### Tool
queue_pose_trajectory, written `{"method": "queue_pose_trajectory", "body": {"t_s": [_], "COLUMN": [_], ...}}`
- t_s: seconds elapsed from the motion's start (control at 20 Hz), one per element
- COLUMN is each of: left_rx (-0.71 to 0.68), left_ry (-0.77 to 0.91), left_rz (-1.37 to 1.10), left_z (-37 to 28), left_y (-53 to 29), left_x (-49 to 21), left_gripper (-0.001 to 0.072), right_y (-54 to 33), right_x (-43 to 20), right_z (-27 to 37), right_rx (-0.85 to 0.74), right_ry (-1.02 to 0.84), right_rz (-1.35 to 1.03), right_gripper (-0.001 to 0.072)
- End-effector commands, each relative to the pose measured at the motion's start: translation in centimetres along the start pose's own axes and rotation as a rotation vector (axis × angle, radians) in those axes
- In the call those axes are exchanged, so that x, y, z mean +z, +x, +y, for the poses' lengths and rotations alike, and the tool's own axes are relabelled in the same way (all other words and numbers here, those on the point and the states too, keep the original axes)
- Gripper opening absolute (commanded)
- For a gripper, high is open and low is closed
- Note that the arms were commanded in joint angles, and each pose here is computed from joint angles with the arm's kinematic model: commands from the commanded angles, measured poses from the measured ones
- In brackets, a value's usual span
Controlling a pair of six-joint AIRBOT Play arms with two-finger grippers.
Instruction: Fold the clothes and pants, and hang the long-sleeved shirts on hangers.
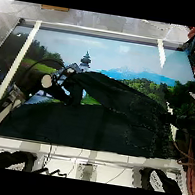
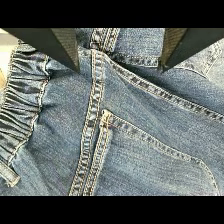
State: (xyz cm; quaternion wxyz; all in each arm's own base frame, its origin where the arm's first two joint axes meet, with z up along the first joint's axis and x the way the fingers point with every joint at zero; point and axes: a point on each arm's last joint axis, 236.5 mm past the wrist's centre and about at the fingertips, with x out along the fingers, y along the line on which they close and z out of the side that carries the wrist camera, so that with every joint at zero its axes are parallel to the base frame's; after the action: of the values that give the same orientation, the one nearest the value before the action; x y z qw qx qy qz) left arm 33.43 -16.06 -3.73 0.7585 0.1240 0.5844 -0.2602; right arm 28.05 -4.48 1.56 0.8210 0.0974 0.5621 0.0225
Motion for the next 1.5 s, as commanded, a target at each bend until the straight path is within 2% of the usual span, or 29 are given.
{"method": "queue_pose_trajectory", "body": {"t_s": [0.0,0.15,0.2,0.25,0.3,0.35,0.45,0.5,0.55,0.7,0.8,0.9,1.0,1.15,1.25,1.35,1.45], "left_rx": [-0.029,-0.061,-0.060,-0.050,-0.029,0.006,0.124,0.230,0.355,0.860,1.121,1.240,1.290,1.241,1.125,0.913,0.769], "left_ry": [-0.036,-0.076,-0.071,-0.063,-0.052,-0.025,0.088,0.190,0.296,0.606,0.654,0.581,0.465,0.171,0.032,-0.089,-0.134], "left_rz": [0.014,-0.038,-0.055,-0.064,-0.071,-0.077,-0.081,-0.077,-0.083,-0.137,-0.185,-0.247,-0.290,-0.235,-0.138,-0.059,0.055], "left_z": [-0.6,-0.8,-0.7,-0.3,0.2,1.1,3.8,6.1,8.6,16.1,18.7,20.3,21.9,25.2,26.3,25.6,24.6], "left_y": [2.6,4.8,5.4,5.9,6.2,6.3,5.6,4.2,2.0,-10.8,-20.5,-27.8,-32.2,-32.4,-28.6,-22.2,-16.3], "left_x": [-0.9,0.7,1.2,1.4,1.6,1.8,2.4,3.3,4.8,12.3,15.4,15.5,13.3,7.6,3.8,0.6,-2.6], "left_gripper": [0.0581,0.0578,0.0549,0.0396,0.0169,0.0030,0.0022,0.0022,0.0022,0.0022,0.0022,0.0021,0.0021,0.0020,0.0020,0.0021,0.0022], "right_y": [0.0,0.0,0.0,0.0,0.0,0.0,0.0,0.0,0.0,0.0,0.0,0.0,0.0,0.0,0.0,0.0,0.0], "right_x": [0.3,0.3,0.3,0.3,0.3,0.3,0.4,0.4,0.4,0.4,0.4,0.4,0.4,0.4,0.4,0.5,0.5], "right_z": [-0.1,-0.1,-0.1,-0.1,-0.1,-0.1,-0.1,-0.1,-0.1,-0.1,-0.1,-0.1,-0.1,-0.1,-0.1,-0.1,-0.1], "right_rx": [-0.004,-0.004,-0.004,-0.004,-0.004,-0.004,-0.004,-0.005,-0.005,-0.005,-0.005,-0.006,-0.006,-0.006,-0.006,-0.006,-0.008], "right_ry": [-0.001,-0.001,-0.001,-0.001,-0.001,-0.001,-0.001,-0.001,-0.001,-0.001,-0.001,-0.001,-0.001,-0.001,-0.001,-0.001,-0.001], "right_rz": [-0.015,-0.015,-0.015,-0.015,-0.015,-0.015,-0.015,-0.015,-0.016,-0.015,-0.016,-0.018,-0.019,-0.019,-0.019,-0.020,-0.023], "right_gripper": [0.0558,0.0558,0.0558,0.0558,0.0558,0.0558,0.0558,0.0558,0.0558,0.0558,0.0558,0.0558,0.0558,0.0558,0.0558,0.0558,0.0558]}}
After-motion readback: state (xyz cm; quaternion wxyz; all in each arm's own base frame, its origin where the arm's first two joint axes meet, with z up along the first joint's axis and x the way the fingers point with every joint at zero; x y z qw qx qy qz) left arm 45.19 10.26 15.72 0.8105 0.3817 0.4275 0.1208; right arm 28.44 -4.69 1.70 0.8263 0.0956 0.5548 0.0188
